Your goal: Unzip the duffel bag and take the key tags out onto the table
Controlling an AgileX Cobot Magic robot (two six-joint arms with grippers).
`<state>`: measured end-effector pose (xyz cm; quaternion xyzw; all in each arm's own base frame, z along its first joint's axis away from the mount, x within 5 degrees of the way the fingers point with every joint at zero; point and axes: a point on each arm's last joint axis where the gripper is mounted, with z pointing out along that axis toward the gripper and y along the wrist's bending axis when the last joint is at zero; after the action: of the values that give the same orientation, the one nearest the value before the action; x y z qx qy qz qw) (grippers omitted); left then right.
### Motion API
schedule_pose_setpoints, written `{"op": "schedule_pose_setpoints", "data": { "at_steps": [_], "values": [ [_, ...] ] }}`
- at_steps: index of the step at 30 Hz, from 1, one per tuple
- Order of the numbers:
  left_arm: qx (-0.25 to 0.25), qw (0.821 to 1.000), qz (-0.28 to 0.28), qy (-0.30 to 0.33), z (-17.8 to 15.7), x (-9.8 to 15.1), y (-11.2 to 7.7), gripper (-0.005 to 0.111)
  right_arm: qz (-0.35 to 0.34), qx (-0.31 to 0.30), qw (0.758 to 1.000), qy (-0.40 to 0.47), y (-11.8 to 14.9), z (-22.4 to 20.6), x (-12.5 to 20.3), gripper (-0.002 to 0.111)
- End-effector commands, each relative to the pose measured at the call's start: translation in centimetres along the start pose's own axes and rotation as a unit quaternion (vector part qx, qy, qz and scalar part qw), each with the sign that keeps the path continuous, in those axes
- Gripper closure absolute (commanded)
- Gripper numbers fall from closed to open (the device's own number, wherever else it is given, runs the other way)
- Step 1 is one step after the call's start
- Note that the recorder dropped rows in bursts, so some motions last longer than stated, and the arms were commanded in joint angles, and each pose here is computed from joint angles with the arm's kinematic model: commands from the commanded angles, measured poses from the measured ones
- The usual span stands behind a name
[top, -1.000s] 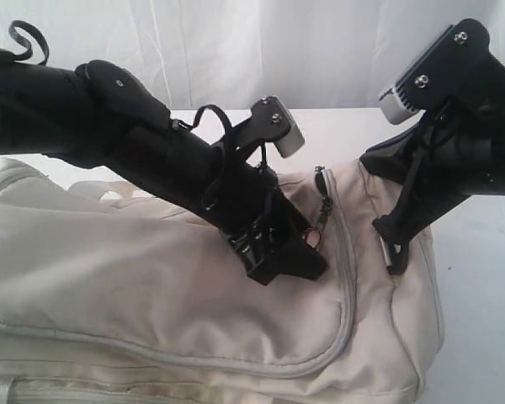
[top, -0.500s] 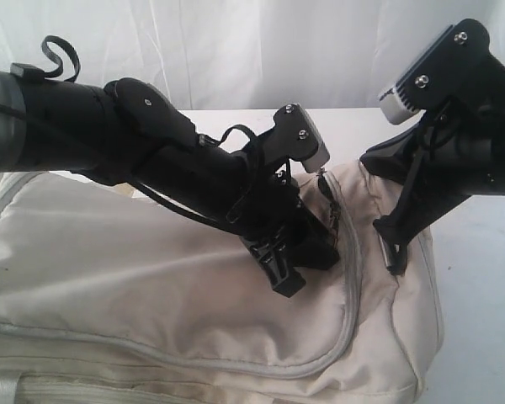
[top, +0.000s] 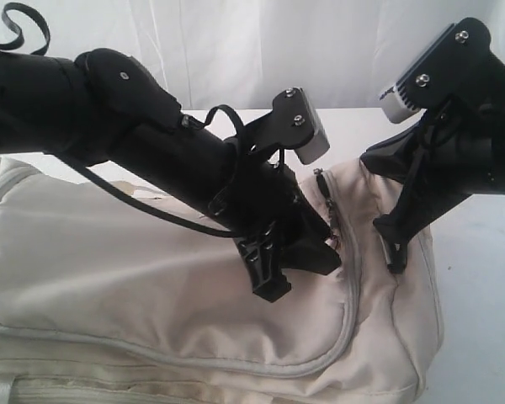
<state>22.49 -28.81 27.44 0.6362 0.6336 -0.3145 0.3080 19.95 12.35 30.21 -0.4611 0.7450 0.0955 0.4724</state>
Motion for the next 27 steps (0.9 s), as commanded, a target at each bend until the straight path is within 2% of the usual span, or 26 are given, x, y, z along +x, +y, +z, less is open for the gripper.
{"op": "schedule_pose_setpoints", "data": {
  "at_steps": [1,9,18,21,27],
  "values": [
    [0.070,0.998,-0.010,-0.001,-1.0,-0.5,-1.9,0.080,0.002,0.025,1.000,-0.018,-0.4,-0.3,-0.5,0.108],
    [0.164,0.986,-0.016,0.015,-1.8,-0.5,-3.8,0.080,0.002,0.026,0.999,-0.018,-0.5,-0.4,-0.5,0.108],
    [0.311,0.950,-0.027,0.024,-3.0,-0.4,-6.2,0.080,0.002,0.026,0.999,-0.018,-0.5,-0.4,-0.5,0.108],
    [0.314,0.949,-0.034,0.011,-3.1,-0.7,-6.3,0.080,0.002,0.026,0.999,-0.018,-0.5,-0.4,-0.5,0.108],
    [0.310,0.947,-0.072,0.035,-3.0,-0.5,-6.3,0.080,0.002,0.045,0.999,-0.027,-0.8,-0.4,-0.6,0.108]
  ]
}}
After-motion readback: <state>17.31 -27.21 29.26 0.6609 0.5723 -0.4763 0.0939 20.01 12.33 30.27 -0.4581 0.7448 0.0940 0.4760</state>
